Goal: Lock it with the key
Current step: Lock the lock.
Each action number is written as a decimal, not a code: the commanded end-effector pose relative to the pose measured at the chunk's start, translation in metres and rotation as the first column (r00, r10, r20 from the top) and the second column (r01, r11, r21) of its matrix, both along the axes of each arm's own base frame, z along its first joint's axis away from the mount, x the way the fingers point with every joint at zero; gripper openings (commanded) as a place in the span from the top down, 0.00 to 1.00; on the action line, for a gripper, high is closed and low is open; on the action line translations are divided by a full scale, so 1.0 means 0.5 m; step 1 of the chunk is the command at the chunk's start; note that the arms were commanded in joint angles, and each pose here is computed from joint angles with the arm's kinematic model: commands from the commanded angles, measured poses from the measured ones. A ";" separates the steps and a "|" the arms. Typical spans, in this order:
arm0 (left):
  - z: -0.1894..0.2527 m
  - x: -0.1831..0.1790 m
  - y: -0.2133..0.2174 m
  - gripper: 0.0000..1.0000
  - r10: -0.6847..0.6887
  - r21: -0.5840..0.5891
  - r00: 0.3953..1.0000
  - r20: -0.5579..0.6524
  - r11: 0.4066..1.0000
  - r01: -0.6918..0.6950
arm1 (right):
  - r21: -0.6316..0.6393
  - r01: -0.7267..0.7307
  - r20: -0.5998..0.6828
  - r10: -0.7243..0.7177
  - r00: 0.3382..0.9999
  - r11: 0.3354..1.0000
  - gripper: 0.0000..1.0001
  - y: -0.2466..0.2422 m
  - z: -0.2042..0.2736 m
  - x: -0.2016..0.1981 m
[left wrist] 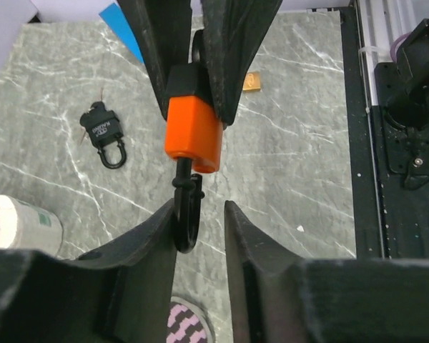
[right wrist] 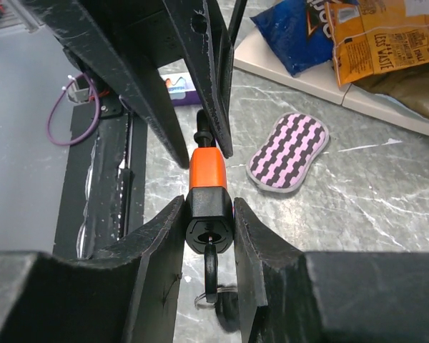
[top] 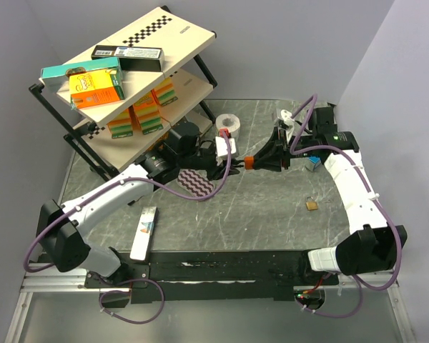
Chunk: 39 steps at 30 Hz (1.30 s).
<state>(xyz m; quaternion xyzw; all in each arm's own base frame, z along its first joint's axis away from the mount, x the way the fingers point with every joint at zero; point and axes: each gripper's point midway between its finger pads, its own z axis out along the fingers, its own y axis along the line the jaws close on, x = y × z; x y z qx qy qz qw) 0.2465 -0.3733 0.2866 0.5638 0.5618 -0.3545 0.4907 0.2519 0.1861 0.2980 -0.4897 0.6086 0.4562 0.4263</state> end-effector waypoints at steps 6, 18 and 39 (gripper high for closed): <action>0.051 -0.006 0.003 0.75 -0.007 -0.042 1.000 0.001 0.999 0.007 | 0.035 -0.038 0.101 0.034 0.994 0.999 1.00 -0.001 0.034 -0.033; 0.066 -0.021 0.007 0.99 -0.047 -0.072 0.995 -0.090 0.997 0.041 | 0.005 -0.047 0.124 0.046 0.991 0.999 0.45 -0.005 0.020 -0.037; 0.059 -0.033 -0.002 0.99 -0.175 -0.054 0.974 -0.145 0.984 0.169 | -0.074 -0.081 0.162 0.092 0.982 0.994 0.37 -0.009 -0.021 -0.023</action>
